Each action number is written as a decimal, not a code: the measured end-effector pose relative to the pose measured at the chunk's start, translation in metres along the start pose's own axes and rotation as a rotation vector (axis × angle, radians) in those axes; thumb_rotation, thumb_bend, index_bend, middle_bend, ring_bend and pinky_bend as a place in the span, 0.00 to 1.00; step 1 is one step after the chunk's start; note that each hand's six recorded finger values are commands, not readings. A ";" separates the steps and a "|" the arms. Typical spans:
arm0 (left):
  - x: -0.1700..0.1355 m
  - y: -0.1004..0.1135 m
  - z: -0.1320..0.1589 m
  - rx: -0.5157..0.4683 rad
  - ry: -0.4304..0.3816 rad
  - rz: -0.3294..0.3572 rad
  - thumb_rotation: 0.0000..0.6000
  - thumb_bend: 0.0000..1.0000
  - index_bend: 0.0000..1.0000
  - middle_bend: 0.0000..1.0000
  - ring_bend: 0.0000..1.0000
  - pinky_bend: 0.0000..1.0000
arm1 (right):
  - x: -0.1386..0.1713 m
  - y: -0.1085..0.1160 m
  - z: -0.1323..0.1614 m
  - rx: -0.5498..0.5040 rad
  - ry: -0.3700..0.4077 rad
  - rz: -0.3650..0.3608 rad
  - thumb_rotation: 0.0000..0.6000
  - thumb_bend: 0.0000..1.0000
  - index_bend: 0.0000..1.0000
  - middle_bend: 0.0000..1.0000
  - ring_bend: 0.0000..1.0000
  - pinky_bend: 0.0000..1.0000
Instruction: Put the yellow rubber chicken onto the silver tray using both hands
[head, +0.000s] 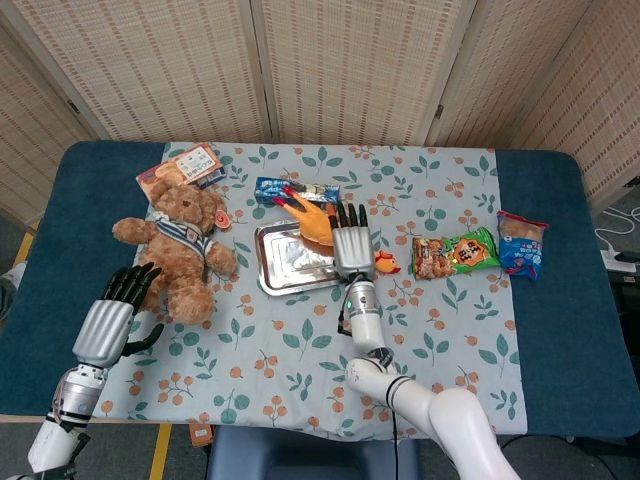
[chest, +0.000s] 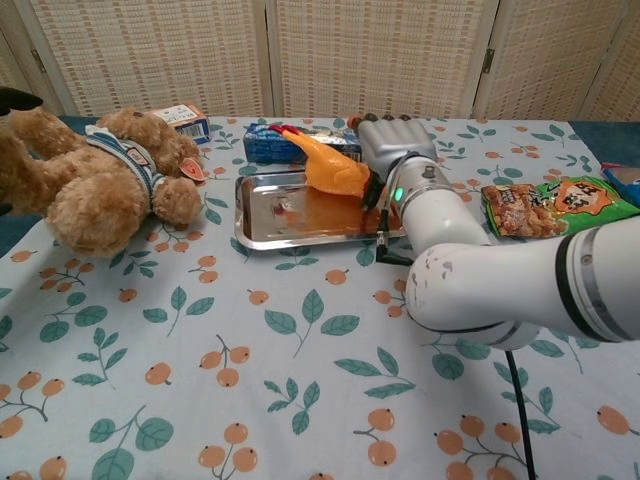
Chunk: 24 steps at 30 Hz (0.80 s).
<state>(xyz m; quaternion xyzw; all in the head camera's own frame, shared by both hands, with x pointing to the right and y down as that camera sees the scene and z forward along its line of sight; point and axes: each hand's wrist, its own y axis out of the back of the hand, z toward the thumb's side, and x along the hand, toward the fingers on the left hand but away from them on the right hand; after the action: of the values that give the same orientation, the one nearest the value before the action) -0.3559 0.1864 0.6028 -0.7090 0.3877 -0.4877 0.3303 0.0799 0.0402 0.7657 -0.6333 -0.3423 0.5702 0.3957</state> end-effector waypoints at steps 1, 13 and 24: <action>-0.001 0.001 0.000 0.001 0.000 0.001 1.00 0.32 0.00 0.00 0.00 0.03 | 0.001 0.002 0.000 -0.009 0.009 0.000 1.00 0.11 0.00 0.00 0.00 0.00; -0.017 0.010 0.000 -0.011 0.009 0.004 1.00 0.33 0.00 0.00 0.00 0.03 | 0.049 0.052 0.006 -0.207 0.212 0.050 1.00 0.11 0.00 0.00 0.00 0.00; -0.076 0.017 -0.021 0.033 0.079 -0.036 1.00 0.35 0.00 0.00 0.00 0.03 | 0.158 0.106 -0.122 -0.102 0.199 0.060 1.00 0.11 0.00 0.00 0.00 0.00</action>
<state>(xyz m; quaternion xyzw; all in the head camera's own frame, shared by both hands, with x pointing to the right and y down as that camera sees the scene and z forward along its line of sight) -0.3972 0.2428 0.5613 -0.6906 0.3794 -0.5276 0.3177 0.2178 0.1188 0.6046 -0.7158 -0.3109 0.4981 0.3780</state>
